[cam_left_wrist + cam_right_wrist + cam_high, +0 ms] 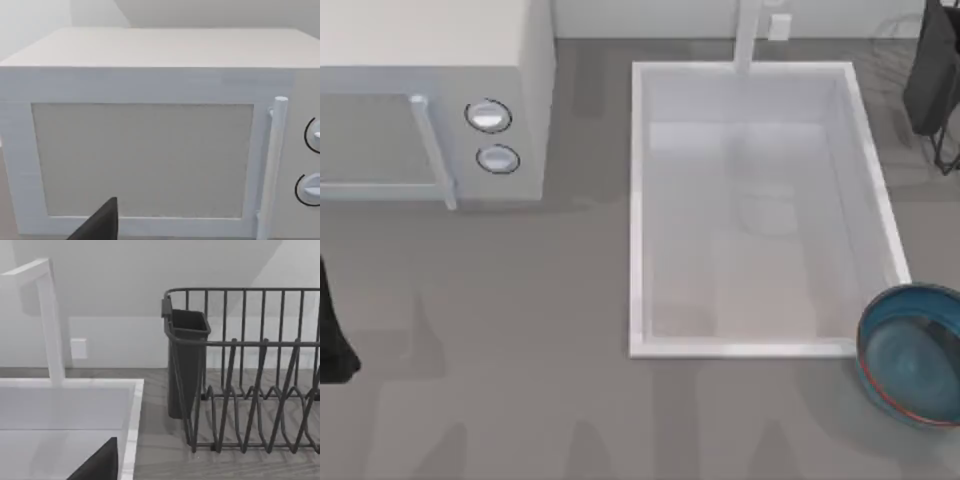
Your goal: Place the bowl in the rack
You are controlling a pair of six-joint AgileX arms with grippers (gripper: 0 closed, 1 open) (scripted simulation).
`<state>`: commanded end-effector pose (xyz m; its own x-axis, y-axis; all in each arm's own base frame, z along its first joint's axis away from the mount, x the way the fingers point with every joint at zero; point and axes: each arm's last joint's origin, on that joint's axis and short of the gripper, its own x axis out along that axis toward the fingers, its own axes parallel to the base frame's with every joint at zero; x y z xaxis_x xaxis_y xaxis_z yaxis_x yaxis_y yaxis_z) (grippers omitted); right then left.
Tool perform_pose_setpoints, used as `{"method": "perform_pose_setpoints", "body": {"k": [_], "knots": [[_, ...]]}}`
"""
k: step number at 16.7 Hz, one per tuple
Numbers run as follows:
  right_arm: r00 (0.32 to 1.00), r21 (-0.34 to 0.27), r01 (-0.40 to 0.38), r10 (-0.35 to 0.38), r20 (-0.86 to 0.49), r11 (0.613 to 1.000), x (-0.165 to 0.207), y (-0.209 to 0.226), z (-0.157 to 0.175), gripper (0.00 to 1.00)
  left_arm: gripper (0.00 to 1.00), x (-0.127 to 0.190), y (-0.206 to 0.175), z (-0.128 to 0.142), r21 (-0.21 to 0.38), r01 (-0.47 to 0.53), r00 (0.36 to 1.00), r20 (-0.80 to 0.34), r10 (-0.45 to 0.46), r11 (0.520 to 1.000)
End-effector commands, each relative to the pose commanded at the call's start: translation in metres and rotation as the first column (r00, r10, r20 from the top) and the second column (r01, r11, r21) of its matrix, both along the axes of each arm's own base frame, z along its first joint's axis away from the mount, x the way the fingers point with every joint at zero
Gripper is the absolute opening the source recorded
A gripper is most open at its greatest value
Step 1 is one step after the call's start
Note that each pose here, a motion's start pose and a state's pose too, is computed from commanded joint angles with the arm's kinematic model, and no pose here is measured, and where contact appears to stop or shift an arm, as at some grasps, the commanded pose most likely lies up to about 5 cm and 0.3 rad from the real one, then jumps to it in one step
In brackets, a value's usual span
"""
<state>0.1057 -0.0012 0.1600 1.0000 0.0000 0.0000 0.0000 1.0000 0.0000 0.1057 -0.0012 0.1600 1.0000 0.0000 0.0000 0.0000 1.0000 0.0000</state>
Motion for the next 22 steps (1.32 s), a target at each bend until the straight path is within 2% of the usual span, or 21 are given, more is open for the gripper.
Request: {"method": "perform_pose_setpoints", "body": {"k": [5, 8, 10, 13, 16, 19, 22], "knots": [[0.998, 0.001, 0.0, 0.0, -0.066, 1.0, 0.0, 0.0, 0.011, 1.0, 1.0, 0.0, 0.0, 0.0, 0.0, 0.0, 1.0, 0.0, 0.0, 1.0], [0.974, 0.004, -0.006, 0.007, -0.226, 1.0, 0.006, 0.001, 0.032, 1.0, 1.0, 0.0, 0.0, 0.0, 0.0, 0.0, 1.0, 0.0, 0.0, 1.0], [0.922, 0.011, -0.011, 0.014, -0.386, 1.0, 0.015, 0.002, 0.046, 1.0, 1.0, 0.0, 0.0, 0.0, 0.0, 0.0, 1.0, 0.0, 0.0, 1.0], [0.76, 0.024, -0.012, 0.025, -0.65, 1.0, 0.04, 0.004, 0.06, 1.0, 1.0, 0.0, 0.0, 0.0, 0.0, 0.0, 1.0, 0.0, 0.0, 1.0], [0.521, 0.032, -0.005, 0.03, -0.853, 0.999, 0.073, 0.007, 0.065, 1.0, 1.0, 0.0, 0.0, 0.0, 0.0, 0.0, 1.0, 0.0, 0.0, 1.0], [0.297, 0.03, 0.002, 0.028, -0.954, 1.0, 0.104, 0.009, 0.066, 1.0, 1.0, 0.0, 0.0, 0.0, 0.0, 0.0, 1.0, 0.0, 0.0, 1.0], [0.158, 0.022, 0.006, 0.02, -0.987, 1.0, 0.127, 0.011, 0.068, 1.0, 1.0, 0.0, 0.0, 0.0, 0.0, 0.0, 1.0, 0.0, 0.0, 1.0]]}}
